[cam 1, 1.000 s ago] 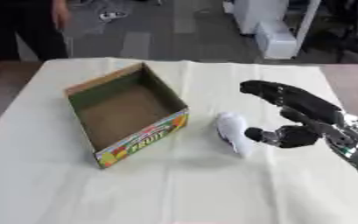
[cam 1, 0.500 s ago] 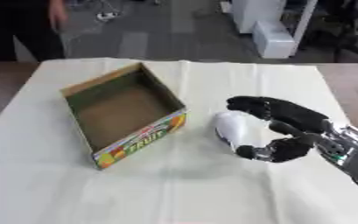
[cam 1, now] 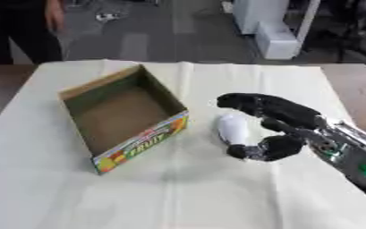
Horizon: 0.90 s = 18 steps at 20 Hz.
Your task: Pick up objects on the table and place them in the box.
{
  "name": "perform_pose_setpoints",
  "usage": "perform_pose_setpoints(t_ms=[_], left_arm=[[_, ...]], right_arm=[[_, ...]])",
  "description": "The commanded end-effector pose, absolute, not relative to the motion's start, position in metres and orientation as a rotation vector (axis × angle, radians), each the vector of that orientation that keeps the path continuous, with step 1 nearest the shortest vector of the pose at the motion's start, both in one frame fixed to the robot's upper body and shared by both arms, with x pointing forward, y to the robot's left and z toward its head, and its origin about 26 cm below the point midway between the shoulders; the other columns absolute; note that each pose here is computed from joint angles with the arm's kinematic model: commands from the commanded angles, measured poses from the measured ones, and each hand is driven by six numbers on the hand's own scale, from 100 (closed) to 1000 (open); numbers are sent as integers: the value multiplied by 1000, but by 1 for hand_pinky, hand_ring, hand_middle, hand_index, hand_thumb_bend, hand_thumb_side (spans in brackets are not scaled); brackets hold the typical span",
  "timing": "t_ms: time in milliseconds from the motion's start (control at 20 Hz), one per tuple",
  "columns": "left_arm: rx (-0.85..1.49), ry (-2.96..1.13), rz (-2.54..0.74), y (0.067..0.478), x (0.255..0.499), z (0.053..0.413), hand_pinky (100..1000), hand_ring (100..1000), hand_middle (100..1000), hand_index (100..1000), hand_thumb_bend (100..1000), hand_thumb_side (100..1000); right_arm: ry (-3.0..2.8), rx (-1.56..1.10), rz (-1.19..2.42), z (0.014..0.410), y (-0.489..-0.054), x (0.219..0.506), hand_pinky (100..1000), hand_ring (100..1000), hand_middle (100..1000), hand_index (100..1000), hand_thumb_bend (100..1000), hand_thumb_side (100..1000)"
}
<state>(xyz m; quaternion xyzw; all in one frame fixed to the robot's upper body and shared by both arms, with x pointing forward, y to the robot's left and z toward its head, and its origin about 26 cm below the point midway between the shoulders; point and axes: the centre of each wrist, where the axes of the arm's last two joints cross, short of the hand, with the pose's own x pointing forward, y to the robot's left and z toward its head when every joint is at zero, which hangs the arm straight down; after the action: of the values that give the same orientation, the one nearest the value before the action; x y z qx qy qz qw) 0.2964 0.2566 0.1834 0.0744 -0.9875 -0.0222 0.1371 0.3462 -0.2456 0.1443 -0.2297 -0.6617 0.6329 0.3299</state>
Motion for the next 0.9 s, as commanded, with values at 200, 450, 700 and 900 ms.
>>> perform_pose_setpoints(t_ms=[200, 450, 700, 900], left_arm=[[211, -2875, -95, 257, 294, 189, 676, 642, 780, 838, 232, 741], [210, -2872, -97, 257, 294, 188, 674, 641, 779, 838, 232, 742], [208, -2872, -98, 256, 294, 188, 674, 641, 779, 838, 232, 742], [204, -2876, -94, 256, 294, 189, 675, 642, 779, 838, 234, 742]], right_arm=[[-1711, -742, 1583, 133, -249, 374, 931, 898, 964, 1000, 611, 1000], [-1681, -771, 1551, 112, -245, 386, 933, 896, 962, 999, 611, 1000], [-1664, -766, 1531, 96, -245, 391, 935, 891, 960, 997, 618, 1000], [-1654, -736, 1516, 83, -243, 390, 940, 890, 959, 997, 624, 1000]])
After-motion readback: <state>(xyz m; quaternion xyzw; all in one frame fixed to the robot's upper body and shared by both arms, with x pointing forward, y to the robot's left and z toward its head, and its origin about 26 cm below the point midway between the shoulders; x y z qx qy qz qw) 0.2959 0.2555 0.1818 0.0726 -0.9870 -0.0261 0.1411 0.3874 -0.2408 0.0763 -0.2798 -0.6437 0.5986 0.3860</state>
